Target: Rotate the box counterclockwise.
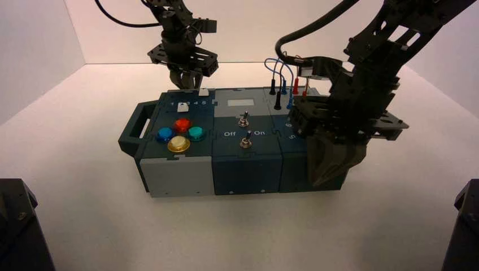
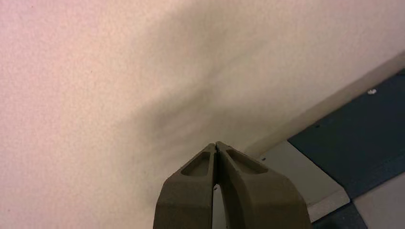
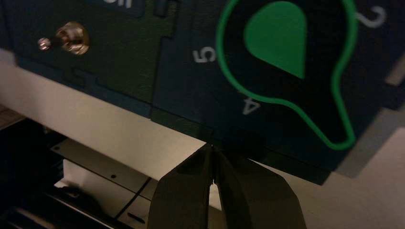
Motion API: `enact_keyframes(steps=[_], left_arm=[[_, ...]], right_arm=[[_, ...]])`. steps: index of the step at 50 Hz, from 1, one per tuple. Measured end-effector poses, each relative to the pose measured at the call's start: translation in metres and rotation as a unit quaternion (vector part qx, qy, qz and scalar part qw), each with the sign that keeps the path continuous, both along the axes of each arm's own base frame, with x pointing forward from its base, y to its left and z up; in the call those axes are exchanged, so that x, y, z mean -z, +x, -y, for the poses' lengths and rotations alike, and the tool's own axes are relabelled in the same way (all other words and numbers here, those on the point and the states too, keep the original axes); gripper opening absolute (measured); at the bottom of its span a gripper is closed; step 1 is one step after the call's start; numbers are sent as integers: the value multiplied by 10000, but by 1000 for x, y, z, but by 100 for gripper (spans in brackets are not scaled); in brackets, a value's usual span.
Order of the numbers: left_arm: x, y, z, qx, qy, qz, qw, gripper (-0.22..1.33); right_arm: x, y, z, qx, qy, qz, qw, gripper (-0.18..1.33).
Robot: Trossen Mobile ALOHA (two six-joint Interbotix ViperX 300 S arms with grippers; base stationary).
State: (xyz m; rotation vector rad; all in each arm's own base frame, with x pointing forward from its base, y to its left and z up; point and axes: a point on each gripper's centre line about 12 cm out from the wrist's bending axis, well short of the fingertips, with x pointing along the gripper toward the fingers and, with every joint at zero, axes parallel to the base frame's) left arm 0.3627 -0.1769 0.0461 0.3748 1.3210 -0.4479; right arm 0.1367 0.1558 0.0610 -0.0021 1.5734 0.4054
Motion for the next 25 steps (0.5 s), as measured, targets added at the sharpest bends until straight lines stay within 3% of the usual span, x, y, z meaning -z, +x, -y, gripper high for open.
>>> enact_keyframes(steps=[15,25], left_arm=[[-1,-6,-3,66,113,-226,9997,-17],[-6,-12,-6,67,130,-260,9996,-17]], right_arm=[[-7,32,12,152,-126,86,9998,-14],[-11,57,5,16,-208,152,9997,-14]])
